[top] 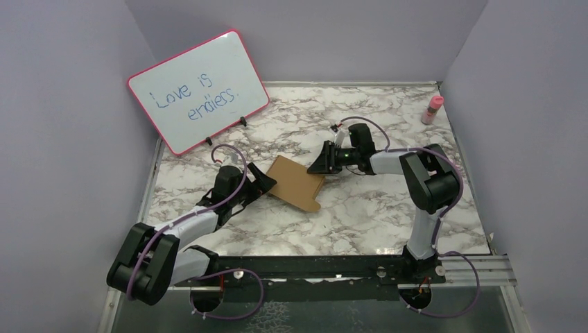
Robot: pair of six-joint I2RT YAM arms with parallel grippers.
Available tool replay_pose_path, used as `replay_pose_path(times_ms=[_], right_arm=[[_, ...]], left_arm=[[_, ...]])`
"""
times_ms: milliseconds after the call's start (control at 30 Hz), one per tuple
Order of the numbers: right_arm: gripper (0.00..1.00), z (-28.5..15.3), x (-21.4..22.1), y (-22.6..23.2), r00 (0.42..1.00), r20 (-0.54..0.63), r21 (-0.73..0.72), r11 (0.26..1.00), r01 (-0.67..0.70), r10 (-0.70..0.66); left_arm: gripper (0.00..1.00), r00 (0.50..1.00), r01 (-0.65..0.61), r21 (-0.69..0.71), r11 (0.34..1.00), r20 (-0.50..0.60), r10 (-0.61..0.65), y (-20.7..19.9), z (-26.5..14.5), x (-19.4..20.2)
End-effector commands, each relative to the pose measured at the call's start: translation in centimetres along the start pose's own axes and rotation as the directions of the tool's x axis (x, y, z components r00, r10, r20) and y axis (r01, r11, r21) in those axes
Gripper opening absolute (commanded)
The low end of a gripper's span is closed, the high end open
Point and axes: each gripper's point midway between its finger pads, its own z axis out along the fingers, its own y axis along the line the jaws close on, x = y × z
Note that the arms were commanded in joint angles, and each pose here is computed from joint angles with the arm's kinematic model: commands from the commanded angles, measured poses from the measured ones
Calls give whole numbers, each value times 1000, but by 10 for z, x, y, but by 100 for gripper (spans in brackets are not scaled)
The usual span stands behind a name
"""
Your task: Fold the paper box
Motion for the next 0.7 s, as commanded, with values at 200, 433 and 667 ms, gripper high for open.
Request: replay_pose_path(times_ms=[200, 433, 667], right_arm=[[45, 7, -5, 2, 1000, 1, -49, 999, -18, 18], [34, 9, 7, -10, 998, -20, -30, 998, -60, 59], [28, 4, 13, -19, 985, -33, -54, 984, -171, 169]], left_arm=[[87, 1000, 13, 27, 1000, 18, -14, -9, 5, -6], [87, 1000, 22, 32, 999, 17, -23, -11, 5, -6], [88, 999, 21, 72, 997, 39, -24, -25, 1, -14]])
